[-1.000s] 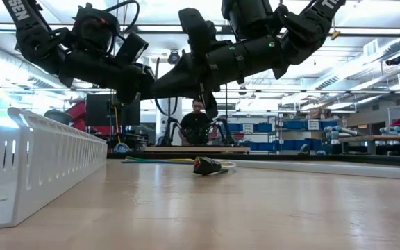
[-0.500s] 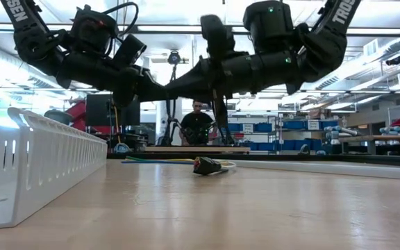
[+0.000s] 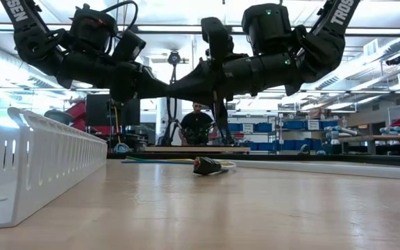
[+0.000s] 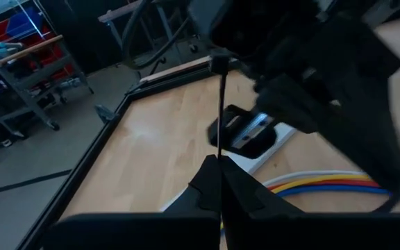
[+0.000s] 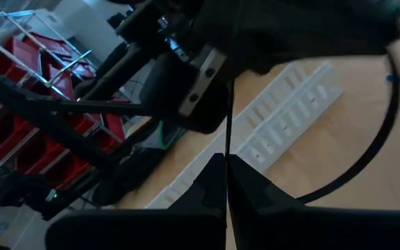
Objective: Ziptie cables
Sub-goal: Wrap the cables together using the black zip tie
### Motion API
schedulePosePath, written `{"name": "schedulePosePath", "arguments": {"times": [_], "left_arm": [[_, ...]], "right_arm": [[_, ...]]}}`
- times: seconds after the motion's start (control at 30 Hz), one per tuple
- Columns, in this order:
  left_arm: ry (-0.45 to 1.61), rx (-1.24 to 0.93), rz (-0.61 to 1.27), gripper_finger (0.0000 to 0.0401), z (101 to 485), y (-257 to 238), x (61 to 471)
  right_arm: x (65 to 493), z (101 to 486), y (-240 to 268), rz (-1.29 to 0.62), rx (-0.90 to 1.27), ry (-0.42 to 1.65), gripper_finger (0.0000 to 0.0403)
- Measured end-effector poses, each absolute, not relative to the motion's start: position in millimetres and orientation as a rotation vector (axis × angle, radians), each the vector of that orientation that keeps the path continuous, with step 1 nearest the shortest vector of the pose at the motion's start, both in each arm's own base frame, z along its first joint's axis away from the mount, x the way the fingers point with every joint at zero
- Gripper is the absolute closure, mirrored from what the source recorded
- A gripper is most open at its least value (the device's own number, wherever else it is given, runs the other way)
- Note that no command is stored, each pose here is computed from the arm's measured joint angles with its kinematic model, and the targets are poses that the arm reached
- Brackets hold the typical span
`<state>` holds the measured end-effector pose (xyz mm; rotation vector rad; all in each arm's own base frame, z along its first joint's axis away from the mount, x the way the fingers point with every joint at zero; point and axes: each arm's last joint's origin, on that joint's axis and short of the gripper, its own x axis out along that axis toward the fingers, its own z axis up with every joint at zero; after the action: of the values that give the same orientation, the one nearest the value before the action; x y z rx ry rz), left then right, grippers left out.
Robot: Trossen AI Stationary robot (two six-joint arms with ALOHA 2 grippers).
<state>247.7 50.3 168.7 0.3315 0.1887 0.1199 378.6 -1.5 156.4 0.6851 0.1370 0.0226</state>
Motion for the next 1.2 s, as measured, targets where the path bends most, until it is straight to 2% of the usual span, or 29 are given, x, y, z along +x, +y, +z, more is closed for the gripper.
{"name": "schedulePosePath", "arguments": {"times": [1.2], "left_arm": [[0.227,0.367,0.131,0.0401,165.7,50.8,247.1]], "right_arm": [[378.2,154.5,-4.9,0.049,0.750,0.172,0.0403]]}}
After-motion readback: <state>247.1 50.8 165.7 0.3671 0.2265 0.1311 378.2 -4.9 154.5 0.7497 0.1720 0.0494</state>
